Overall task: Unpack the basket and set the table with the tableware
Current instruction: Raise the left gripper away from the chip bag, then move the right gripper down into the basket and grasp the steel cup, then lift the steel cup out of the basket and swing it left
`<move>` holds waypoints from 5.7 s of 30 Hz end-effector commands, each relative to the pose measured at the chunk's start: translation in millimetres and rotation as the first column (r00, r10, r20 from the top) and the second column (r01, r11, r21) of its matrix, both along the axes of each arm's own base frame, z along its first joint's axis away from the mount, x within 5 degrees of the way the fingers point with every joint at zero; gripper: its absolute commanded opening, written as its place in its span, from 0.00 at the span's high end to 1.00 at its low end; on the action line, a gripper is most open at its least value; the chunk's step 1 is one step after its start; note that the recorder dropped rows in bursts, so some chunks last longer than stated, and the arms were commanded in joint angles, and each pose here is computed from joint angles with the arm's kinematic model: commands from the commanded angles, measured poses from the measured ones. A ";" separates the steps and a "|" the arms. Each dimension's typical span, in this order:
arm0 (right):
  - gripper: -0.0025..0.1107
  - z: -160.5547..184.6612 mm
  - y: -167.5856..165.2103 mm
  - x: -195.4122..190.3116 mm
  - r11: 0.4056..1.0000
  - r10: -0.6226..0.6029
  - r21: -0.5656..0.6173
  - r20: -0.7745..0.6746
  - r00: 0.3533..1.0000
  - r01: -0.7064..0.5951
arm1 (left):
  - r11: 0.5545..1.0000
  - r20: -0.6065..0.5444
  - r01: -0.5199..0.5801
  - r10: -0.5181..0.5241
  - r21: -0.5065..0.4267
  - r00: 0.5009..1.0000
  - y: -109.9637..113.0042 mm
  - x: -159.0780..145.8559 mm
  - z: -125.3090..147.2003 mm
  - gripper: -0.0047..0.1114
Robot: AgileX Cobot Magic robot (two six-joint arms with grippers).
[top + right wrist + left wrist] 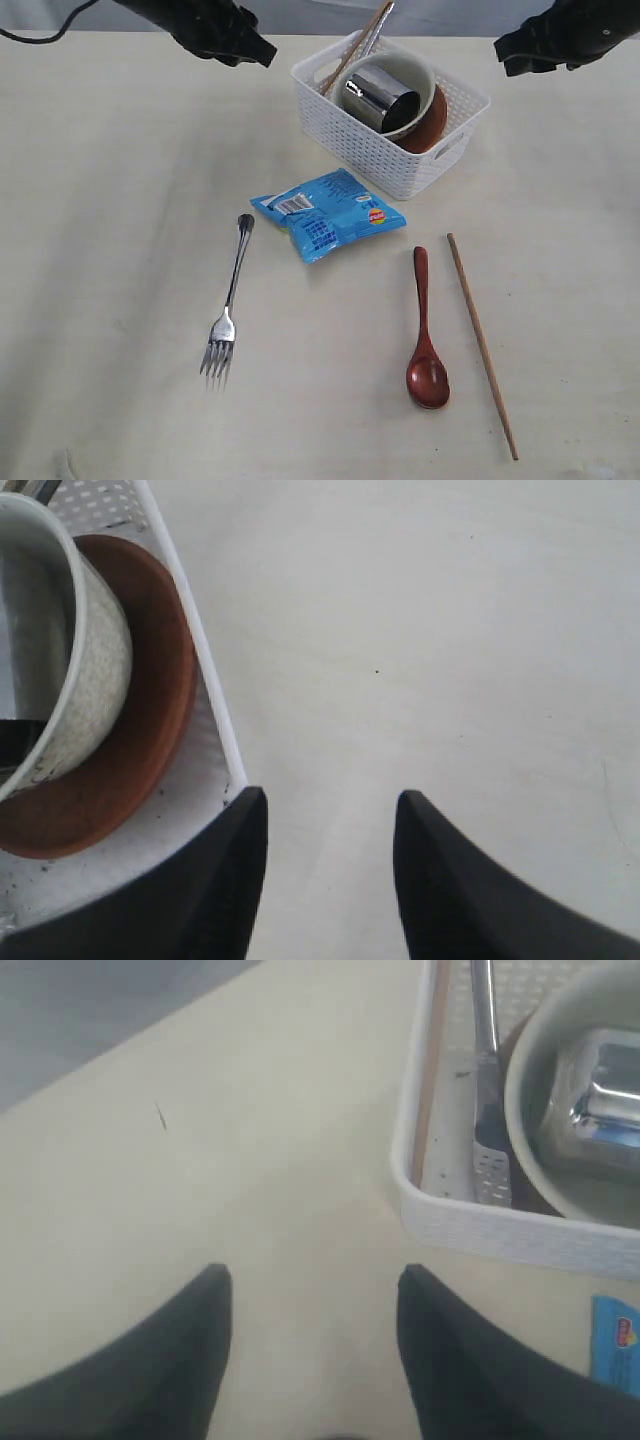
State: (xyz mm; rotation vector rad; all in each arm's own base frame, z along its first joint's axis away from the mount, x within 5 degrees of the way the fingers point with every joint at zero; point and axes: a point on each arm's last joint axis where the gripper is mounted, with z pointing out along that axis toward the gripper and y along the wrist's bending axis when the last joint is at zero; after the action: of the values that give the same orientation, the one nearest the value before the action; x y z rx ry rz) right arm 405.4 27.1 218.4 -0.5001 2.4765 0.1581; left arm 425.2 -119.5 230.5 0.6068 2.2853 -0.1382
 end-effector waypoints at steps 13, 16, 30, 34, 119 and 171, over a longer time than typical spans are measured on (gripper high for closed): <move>0.63 7.0 6.5 4.8 0.996 0.020 0.085 0.086 0.996 -0.028 | 1.000 -0.011 -0.004 0.004 0.017 1.000 0.0 7.3 -20.4 0.54; 0.63 8.2 8.9 5.0 0.993 0.033 0.107 0.096 0.995 -0.044 | 1.000 -0.011 -0.002 0.002 0.020 1.000 0.1 7.3 -20.4 0.54; 0.63 8.2 9.0 4.9 0.993 0.038 0.106 0.097 0.995 -0.048 | 0.999 0.047 0.041 -0.039 -0.033 0.998 -13.5 54.3 21.0 0.54; 0.63 8.2 9.0 4.9 0.993 0.044 0.101 0.099 0.994 -0.054 | 0.993 -0.017 0.099 -0.101 -0.059 0.995 -7.1 83.3 20.6 0.54; 0.59 -58.5 132.4 -8.2 0.143 0.941 -0.818 -0.062 0.333 -0.557 | 0.730 0.022 0.507 -0.561 -0.458 0.827 -6.0 97.6 -43.7 0.54; 0.98 48.0 234.3 -79.0 0.474 0.879 -0.470 0.200 0.433 -0.745 | 0.926 -0.212 0.090 -0.178 -0.366 0.961 74.7 73.9 61.3 0.96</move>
State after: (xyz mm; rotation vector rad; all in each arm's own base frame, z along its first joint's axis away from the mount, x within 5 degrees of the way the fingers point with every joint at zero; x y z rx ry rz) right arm 318.5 252.5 261.1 -1.8262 1.3992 -0.1196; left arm 502.4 -58.0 277.8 0.6498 2.3639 -0.7208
